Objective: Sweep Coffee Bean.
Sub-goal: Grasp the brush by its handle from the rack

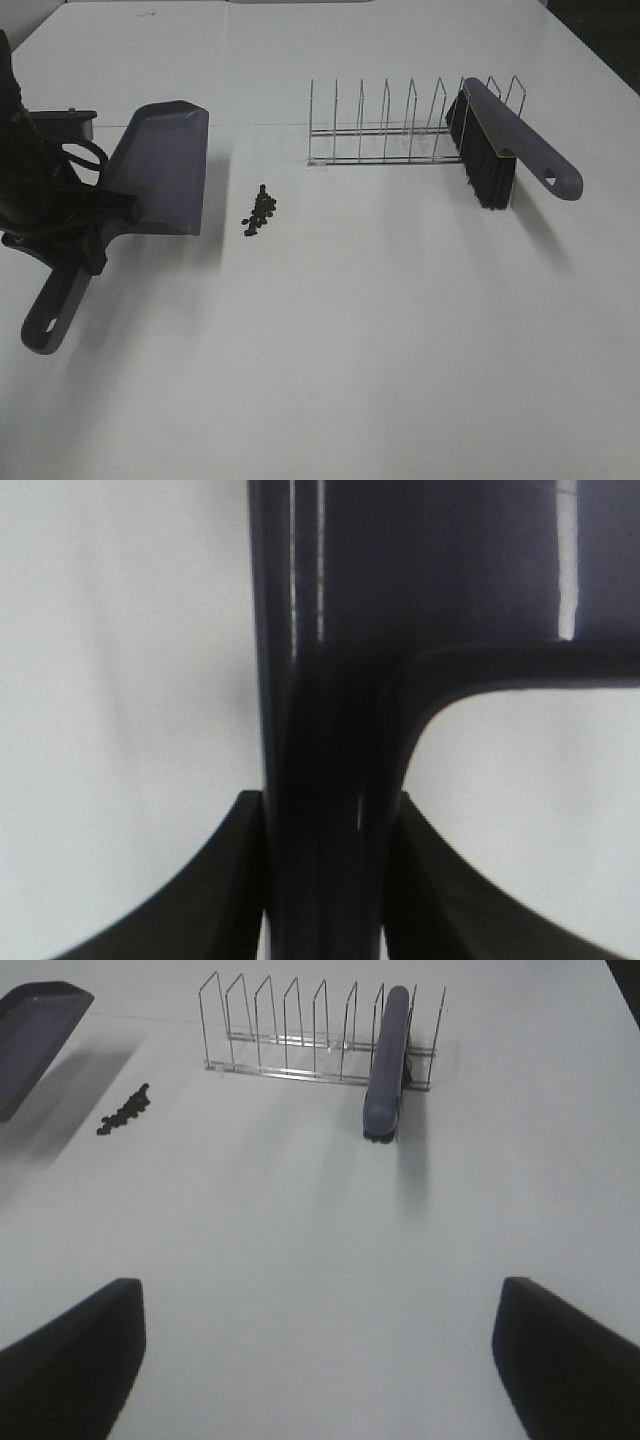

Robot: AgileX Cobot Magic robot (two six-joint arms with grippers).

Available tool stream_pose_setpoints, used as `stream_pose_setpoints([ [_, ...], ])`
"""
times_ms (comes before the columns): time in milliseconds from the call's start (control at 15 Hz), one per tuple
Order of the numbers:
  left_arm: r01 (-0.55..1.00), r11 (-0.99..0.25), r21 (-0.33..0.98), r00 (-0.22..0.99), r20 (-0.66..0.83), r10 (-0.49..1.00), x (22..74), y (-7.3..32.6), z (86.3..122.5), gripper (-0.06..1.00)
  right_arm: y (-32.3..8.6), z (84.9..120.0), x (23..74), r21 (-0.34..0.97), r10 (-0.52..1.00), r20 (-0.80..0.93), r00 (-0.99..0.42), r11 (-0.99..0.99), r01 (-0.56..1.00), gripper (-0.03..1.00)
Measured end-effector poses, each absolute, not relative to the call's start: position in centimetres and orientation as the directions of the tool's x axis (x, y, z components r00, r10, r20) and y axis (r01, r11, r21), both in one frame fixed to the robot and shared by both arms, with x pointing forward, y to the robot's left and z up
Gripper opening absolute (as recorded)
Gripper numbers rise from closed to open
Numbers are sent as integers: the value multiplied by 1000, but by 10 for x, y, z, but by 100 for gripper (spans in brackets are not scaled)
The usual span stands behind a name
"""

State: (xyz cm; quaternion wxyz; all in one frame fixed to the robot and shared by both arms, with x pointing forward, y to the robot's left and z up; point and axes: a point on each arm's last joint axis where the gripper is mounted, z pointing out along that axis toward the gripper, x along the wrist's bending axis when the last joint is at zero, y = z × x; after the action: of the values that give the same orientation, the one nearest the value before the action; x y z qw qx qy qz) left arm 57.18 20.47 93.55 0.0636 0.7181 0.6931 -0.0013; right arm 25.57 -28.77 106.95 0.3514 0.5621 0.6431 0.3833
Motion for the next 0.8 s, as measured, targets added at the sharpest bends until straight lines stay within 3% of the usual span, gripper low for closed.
stream_pose_setpoints([
  [467, 995, -35, 91, 44, -88, 995, 572, 205, 936, 27, -293, 1103, 352, 823, 991, -42, -125, 105, 558, 77],
  [800, 995, -36, 90, 44, -88, 995, 572, 205, 935, 27, -297, 1147, 473, 771, 986, -66, -155, 149, 619, 77],
])
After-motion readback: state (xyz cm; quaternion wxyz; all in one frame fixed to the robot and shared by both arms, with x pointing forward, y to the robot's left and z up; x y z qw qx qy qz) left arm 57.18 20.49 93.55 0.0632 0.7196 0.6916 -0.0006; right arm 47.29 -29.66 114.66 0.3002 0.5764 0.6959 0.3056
